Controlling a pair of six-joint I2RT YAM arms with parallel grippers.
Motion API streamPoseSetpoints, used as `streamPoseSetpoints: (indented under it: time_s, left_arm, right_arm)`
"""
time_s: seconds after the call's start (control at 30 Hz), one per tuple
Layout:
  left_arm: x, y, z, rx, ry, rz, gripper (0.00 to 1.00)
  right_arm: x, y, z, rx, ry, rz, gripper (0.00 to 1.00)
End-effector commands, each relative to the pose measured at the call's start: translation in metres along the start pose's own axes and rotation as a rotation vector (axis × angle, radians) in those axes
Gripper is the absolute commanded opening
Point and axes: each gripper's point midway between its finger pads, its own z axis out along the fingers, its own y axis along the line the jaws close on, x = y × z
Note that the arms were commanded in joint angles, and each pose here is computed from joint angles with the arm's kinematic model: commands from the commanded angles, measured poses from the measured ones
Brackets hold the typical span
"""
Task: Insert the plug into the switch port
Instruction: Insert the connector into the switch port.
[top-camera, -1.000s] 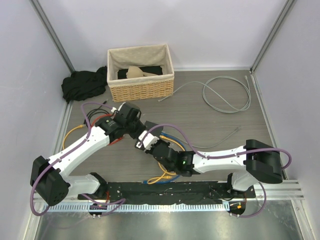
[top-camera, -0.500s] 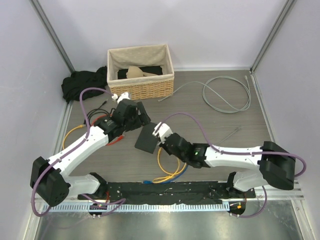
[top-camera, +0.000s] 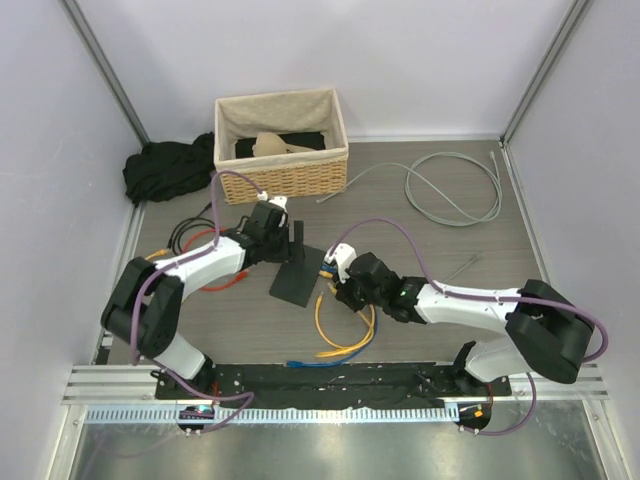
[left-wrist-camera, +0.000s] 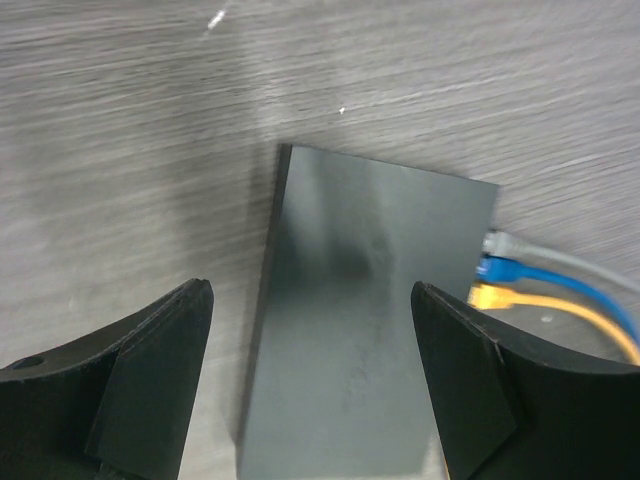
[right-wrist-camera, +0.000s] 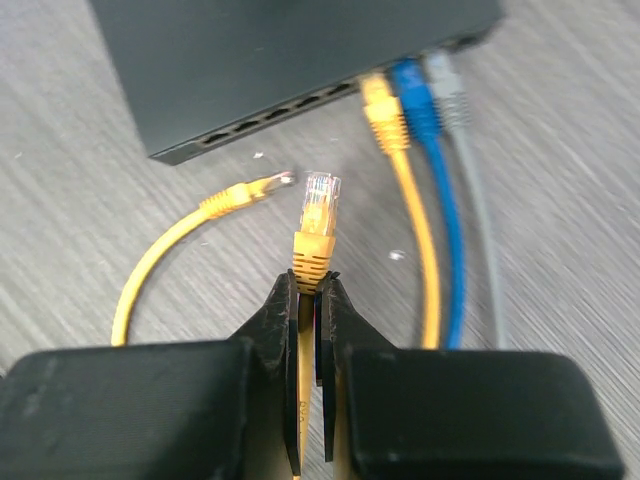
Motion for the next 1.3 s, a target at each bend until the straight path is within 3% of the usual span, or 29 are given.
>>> streamPoseSetpoints:
  time_s: [0.0, 0.47, 0.97, 1.27]
  left_arm:
    - [-0.014, -0.018, 0.017, 0.153, -0.017, 0.103, 0.84]
    - [0.005, -0.026, 0.039, 0.252, 0.072, 0.246, 0.81]
    - [0.017, -0.043, 0.045, 0.372, 0.124, 0.258, 0.77]
    - [0.019, -0.047, 0.043, 0.396, 0.123, 0.268, 0.77]
  right_arm:
    - [-0.014, 0.015, 0.008, -0.125, -0.045, -0.042, 0.01]
    - [-0.025, -0.008, 0.03, -0.095, 0.01, -0.142, 0.01]
    - [-0.008, -0.015, 0.028, -0.069, 0.116, -0.147, 0.01]
    - [-0.016, -0.023, 0.028, -0.011, 0.105, -0.124, 0.01]
